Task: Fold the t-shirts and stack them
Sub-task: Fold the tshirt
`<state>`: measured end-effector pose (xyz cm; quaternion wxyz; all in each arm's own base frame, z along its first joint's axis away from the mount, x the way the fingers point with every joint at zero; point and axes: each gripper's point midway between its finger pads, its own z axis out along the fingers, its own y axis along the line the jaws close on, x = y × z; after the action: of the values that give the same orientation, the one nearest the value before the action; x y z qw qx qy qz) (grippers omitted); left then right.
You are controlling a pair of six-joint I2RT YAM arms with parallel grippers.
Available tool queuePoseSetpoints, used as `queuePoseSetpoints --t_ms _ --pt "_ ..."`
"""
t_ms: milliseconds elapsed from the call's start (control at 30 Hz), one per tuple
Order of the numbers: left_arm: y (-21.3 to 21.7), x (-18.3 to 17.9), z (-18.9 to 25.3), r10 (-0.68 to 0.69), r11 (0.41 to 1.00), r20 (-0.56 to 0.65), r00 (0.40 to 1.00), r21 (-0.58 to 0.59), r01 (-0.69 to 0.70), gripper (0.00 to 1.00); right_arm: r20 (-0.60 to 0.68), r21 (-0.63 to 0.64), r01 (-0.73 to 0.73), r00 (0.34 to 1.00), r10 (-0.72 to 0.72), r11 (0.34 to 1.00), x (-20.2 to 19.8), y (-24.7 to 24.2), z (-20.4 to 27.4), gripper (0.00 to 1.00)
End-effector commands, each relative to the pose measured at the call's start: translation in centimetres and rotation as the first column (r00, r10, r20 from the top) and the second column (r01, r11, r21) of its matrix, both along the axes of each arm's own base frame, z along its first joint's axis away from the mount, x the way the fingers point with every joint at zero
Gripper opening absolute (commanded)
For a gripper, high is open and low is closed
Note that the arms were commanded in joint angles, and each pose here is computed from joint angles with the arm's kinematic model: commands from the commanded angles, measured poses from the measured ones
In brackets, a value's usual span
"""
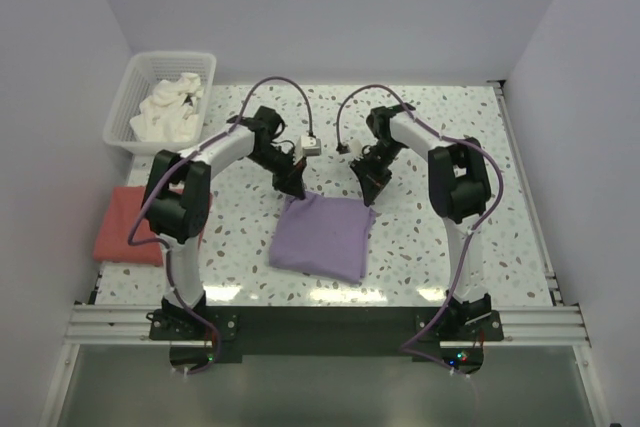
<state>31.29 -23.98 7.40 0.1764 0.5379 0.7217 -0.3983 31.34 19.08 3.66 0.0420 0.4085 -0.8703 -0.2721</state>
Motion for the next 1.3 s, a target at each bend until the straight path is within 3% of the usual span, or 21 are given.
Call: queuePoseSetpoints --t_ms 0,300,533,767,1033,1267 --pt "-2.0 0.1 2.0 -0.031 0.997 0.041 0.999 -0.076 0.034 0.0 0.052 0.01 -0.019 0.998 0.019 1.0 1.4 0.0 0.2 0.0" --pt "0.8 2.4 -2.1 0.114 0.993 0.006 0.993 -0.014 -0.114 0.0 0.09 0.044 -0.021 0.996 0.017 0.999 1.4 0.4 3.2 0.0" --pt "1.0 1.9 -0.9 0.104 0.994 0.028 0.994 -0.043 -0.103 0.0 0.099 0.097 -0.015 0.995 0.005 0.995 1.0 1.0 6.9 0.0" --pt "2.2 1.6 -0.1 0.131 0.991 0.041 0.991 -0.034 -0.129 0.0 0.091 0.046 -0.031 0.995 0.027 0.998 -1.2 -1.1 7.4 0.0" --pt "4.1 3.0 0.2 0.193 0.981 0.061 0.979 -0.014 -0.193 0.0 0.134 -0.059 0.024 0.991 -0.015 0.998 1.6 -5.0 2.8 0.0" --pt "3.7 6.8 0.0 0.278 0.961 0.098 0.956 -0.016 -0.277 0.0 0.219 -0.178 0.052 0.976 -0.012 0.983 4.8 -6.5 -1.8 0.0"
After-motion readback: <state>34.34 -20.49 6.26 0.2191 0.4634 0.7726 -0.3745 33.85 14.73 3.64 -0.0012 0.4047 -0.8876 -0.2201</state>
